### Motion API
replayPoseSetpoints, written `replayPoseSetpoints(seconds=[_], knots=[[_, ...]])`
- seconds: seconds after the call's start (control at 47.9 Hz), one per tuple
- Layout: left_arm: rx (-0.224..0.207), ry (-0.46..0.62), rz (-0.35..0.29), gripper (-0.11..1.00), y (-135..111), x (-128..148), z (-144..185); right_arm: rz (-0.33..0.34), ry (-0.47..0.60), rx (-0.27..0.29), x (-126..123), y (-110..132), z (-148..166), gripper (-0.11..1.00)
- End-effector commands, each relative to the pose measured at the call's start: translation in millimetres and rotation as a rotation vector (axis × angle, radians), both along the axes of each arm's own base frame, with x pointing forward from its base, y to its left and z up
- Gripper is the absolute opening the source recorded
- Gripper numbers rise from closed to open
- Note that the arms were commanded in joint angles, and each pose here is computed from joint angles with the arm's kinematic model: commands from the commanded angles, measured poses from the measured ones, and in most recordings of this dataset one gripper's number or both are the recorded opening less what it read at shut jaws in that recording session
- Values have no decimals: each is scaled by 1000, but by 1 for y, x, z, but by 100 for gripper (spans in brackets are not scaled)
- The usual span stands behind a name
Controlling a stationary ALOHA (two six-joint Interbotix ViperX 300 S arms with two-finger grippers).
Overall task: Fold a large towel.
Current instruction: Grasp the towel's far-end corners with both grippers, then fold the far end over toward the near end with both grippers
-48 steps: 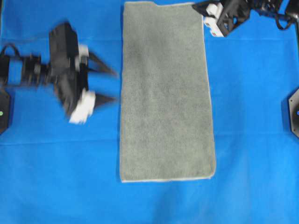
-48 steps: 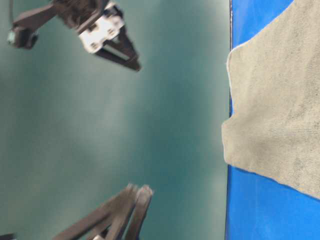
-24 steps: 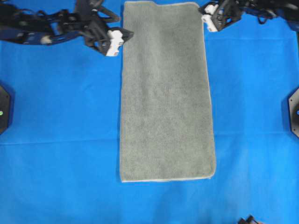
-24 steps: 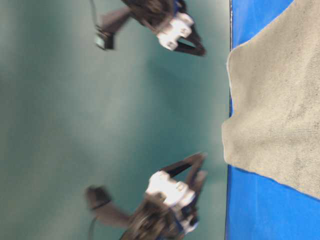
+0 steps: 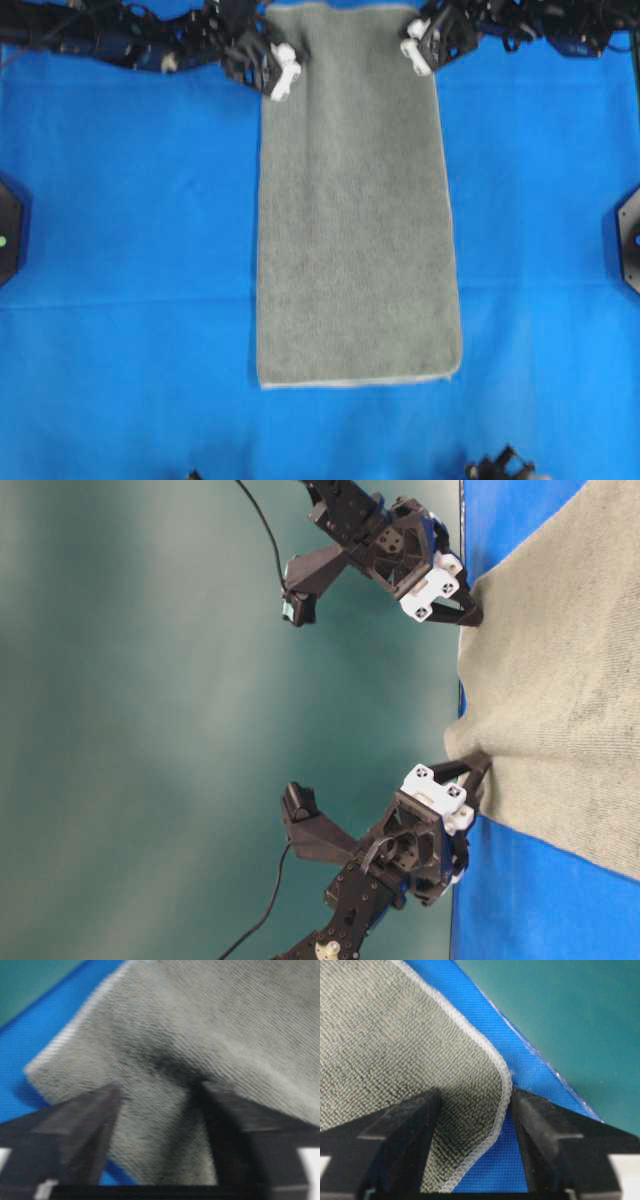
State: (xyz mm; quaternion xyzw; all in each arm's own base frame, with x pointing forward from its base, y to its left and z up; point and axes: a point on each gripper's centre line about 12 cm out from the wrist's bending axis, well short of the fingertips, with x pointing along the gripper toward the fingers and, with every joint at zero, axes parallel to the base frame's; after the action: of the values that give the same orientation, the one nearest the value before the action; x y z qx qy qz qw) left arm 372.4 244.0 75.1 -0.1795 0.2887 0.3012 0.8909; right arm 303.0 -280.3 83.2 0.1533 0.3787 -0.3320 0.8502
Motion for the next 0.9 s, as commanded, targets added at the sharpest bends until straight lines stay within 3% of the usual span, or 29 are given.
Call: replayPoseSetpoints(seconds=[0.0, 0.125, 0.188, 0.397, 0.71, 0.877], knots=[[17, -25, 22, 46, 11, 0, 9, 4, -10, -13, 2, -2, 5, 55], [26, -34, 23, 10, 14, 0, 11, 8, -4, -14, 1, -1, 4, 21], [29, -38, 22, 1, 14, 2, 12, 8, -5, -14, 1, -1, 5, 8], [37, -43, 23, 1, 16, 1, 19, 0, -22, -26, 0, -1, 17, 7], [153, -117, -15, 1, 10, -7, 103, -19, -94, -114, -13, 8, 90, 7], [165, -125, -21, 1, 3, -15, 112, -22, -135, -147, -23, 17, 112, 7]])
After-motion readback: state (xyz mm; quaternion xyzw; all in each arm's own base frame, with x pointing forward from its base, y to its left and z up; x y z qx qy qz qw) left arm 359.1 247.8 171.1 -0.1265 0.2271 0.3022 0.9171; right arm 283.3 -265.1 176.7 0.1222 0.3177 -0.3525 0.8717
